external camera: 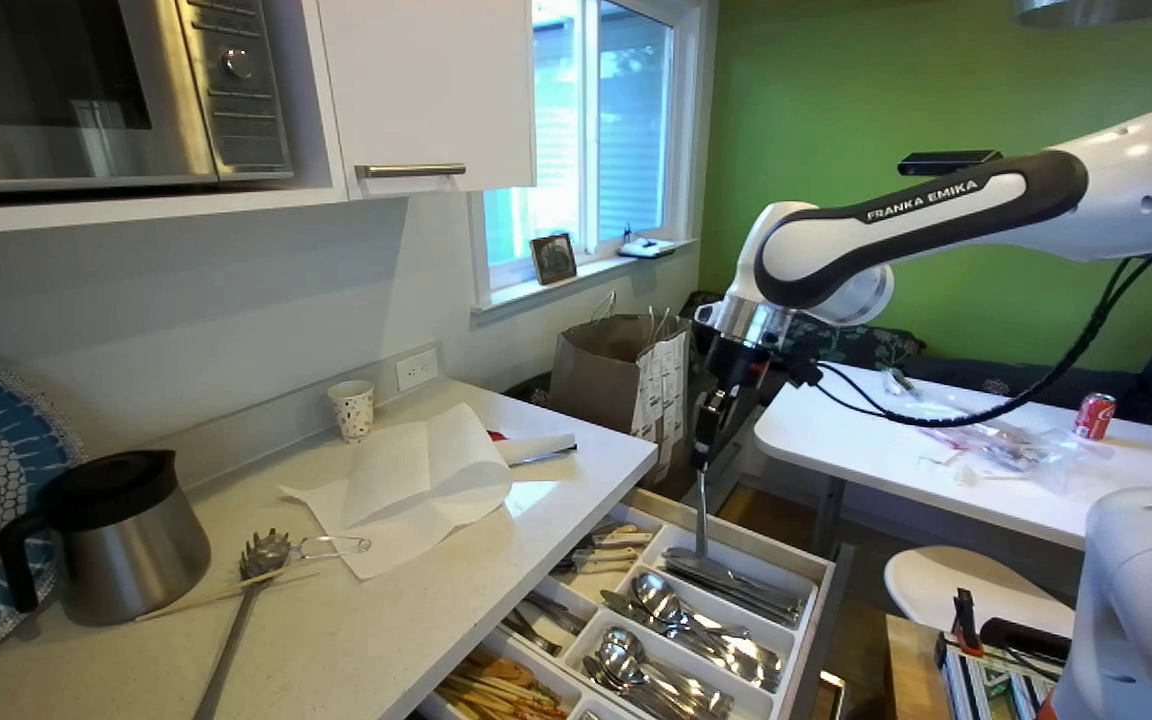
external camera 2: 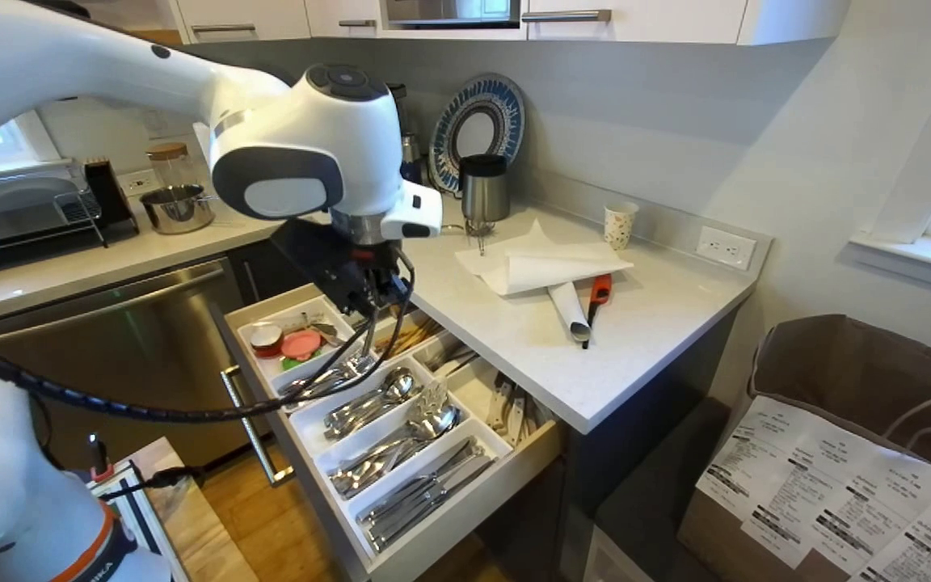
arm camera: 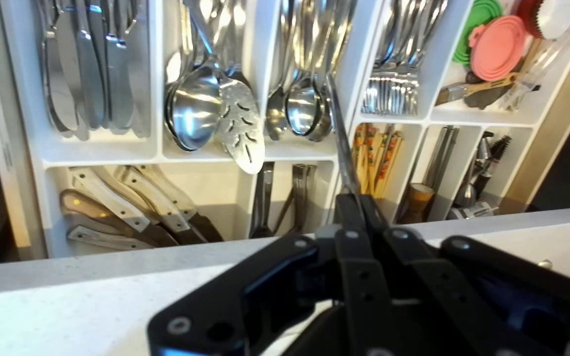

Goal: Remove the knife from the drawer

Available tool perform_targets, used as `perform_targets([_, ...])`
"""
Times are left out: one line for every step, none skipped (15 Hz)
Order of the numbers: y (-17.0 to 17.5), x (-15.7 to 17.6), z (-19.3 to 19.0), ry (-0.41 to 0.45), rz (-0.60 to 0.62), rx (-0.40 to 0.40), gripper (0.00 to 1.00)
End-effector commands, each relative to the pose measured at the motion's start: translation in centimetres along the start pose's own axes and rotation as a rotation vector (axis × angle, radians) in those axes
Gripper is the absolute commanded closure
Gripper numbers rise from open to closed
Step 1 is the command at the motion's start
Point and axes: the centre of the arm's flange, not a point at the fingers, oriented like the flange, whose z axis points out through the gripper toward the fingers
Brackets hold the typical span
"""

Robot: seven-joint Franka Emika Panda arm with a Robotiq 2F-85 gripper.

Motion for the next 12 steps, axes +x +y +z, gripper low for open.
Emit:
perform_targets([-3.3, 6.0, -1.5, -0.010, 0.042, 0.084, 0.99])
perform_targets([-4.1, 7.4, -1.7, 0.007, 0.049, 0.104, 0.99])
perform_targets([-4.7, 9.0, -1.9, 0.010, 0.059, 0.130, 0.99])
perform_targets([-5.1, 10.2, -2.0, 0.023, 0.067, 0.150, 0.99])
perform_targets([-5.2, 11.9, -2.0, 0.038, 0.085, 0.170, 0.99])
perform_targets([-5.1, 13.2, -2.0, 0.053, 0.107, 0.193, 0.99])
perform_targets([-4.7, 14.9, -1.8, 0.070, 0.143, 0.211, 0.99])
perform_targets([-4.4, 16.0, -1.6, 0.081, 0.172, 0.230, 0.99])
perform_targets([-3.9, 17.5, -1.2, 0.098, 0.207, 0.246, 0.99])
perform_targets([-3.4, 18.7, -0.8, 0.108, 0.249, 0.266, 0.99])
perform_targets([-2.7, 19.9, -0.3, 0.111, 0.294, 0.294, 0.99])
perform_targets([-2.2, 20.9, 0.2, 0.127, 0.334, 0.305, 0.99])
